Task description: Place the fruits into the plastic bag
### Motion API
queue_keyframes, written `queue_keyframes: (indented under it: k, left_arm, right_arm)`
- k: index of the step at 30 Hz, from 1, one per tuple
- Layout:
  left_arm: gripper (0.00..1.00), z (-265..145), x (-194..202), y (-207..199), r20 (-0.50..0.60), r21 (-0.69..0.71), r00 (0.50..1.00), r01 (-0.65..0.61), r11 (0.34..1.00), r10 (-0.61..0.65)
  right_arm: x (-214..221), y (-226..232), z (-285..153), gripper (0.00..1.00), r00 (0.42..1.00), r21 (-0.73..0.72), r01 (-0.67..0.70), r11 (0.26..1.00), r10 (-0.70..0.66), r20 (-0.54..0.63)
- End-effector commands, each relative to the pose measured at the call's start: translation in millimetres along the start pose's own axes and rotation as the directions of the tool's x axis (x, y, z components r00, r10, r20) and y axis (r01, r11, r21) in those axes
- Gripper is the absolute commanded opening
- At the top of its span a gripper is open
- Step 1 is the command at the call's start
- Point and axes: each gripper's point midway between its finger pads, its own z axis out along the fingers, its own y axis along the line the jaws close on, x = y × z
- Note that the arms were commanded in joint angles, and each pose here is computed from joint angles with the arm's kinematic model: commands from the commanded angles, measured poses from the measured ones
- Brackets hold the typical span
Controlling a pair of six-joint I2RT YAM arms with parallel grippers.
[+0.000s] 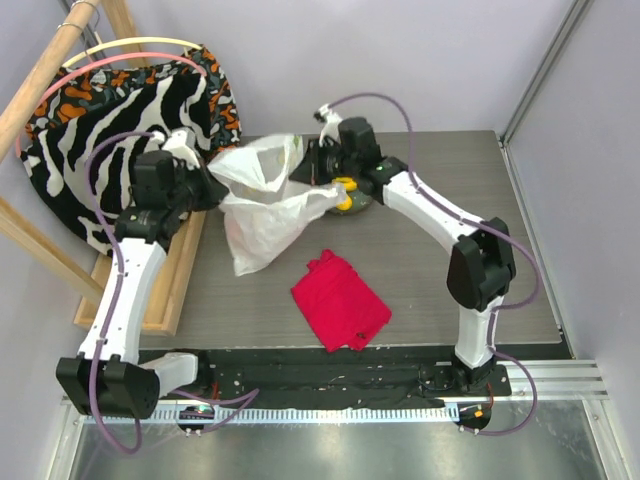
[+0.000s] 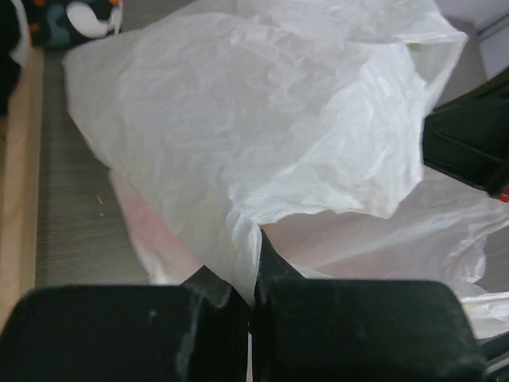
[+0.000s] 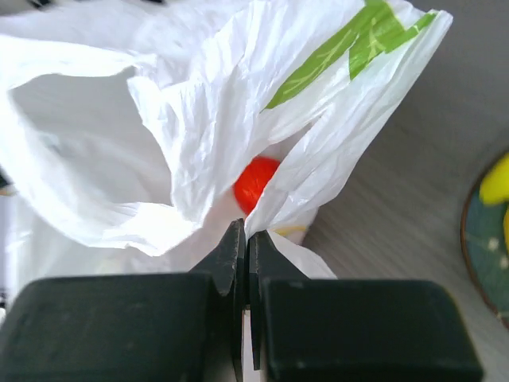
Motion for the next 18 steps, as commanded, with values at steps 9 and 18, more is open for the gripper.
queue_keyframes:
  k: [9,18]
  left_arm:
    - [0.0,-63.4,-68.8,3.2,0.214,-0.107,0.976,-0.009,0.994,0.032]
    - [0.0,-31.5,-29.6,36.6,0.11,-0.157,0.994,0.028,0.987,-0.011]
  right_arm:
    - [-76.9,128.5,-59.2,0.01,0.97,-0.188,0.181,0.965,-0.144,0.196]
    - [-64.8,141.5,-51.6,0.01,0.98,-0.246,0.139,0.959,-0.098,0.171]
